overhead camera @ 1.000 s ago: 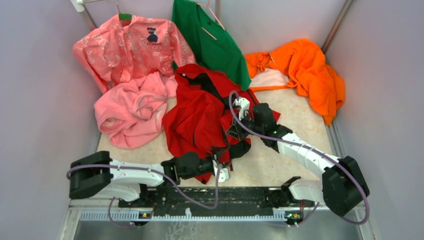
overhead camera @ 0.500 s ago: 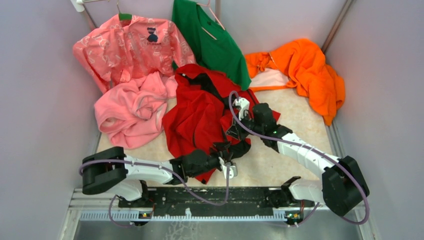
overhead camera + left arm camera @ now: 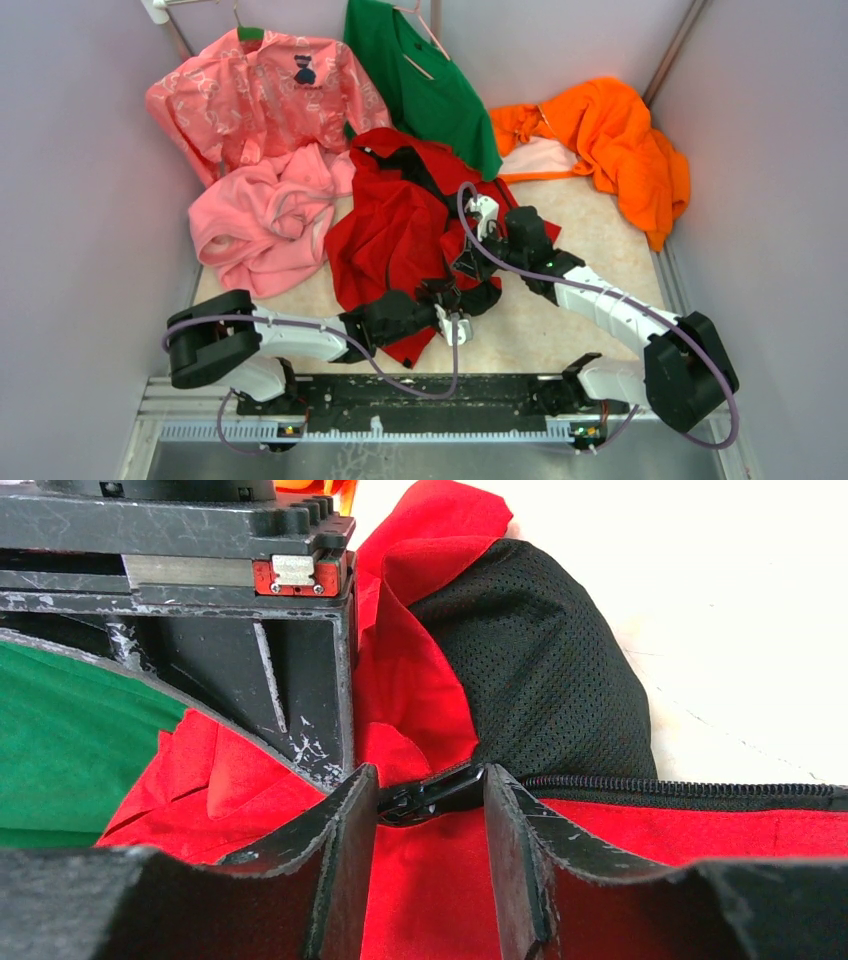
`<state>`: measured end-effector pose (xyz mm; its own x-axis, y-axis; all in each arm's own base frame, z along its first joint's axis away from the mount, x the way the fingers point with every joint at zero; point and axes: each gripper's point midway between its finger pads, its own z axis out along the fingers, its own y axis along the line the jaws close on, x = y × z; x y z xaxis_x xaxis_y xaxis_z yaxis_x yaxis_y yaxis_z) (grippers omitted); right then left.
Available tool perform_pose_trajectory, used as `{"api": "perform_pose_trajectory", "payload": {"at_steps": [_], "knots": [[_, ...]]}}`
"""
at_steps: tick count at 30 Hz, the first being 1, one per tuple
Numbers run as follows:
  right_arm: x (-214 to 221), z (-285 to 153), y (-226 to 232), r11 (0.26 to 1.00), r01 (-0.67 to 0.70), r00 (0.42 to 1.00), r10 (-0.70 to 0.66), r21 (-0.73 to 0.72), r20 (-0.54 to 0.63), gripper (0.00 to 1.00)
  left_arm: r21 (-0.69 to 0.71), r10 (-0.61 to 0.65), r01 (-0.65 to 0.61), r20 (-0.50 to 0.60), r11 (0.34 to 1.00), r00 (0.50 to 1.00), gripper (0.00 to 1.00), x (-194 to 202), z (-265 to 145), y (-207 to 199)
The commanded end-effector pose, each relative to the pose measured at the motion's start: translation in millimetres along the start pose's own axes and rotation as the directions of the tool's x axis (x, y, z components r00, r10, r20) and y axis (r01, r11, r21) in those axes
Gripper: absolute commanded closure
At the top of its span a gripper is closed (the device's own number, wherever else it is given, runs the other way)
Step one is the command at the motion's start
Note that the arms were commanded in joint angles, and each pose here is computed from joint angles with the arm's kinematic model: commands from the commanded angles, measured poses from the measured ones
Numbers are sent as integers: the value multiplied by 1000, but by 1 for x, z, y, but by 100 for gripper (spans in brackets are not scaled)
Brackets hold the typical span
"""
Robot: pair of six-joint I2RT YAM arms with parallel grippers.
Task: Zip up the jacket
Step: Adjust the zipper on the jacket.
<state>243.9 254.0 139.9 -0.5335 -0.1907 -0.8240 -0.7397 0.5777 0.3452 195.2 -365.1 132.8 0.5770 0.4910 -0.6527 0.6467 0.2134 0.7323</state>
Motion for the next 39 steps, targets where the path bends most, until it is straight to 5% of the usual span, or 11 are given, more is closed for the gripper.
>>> {"api": "perform_pose_trajectory", "payload": {"at_steps": [1,39], "knots": [[-17,1,11,998,52,998,-50,-34,50,100,-9,-22,22,58,1000,998,53,-16,5,8],[-16,1,17,997,31,999,-28,-64,44,100,-8,-33,34,89,999,996,66,-26,9,9]]}}
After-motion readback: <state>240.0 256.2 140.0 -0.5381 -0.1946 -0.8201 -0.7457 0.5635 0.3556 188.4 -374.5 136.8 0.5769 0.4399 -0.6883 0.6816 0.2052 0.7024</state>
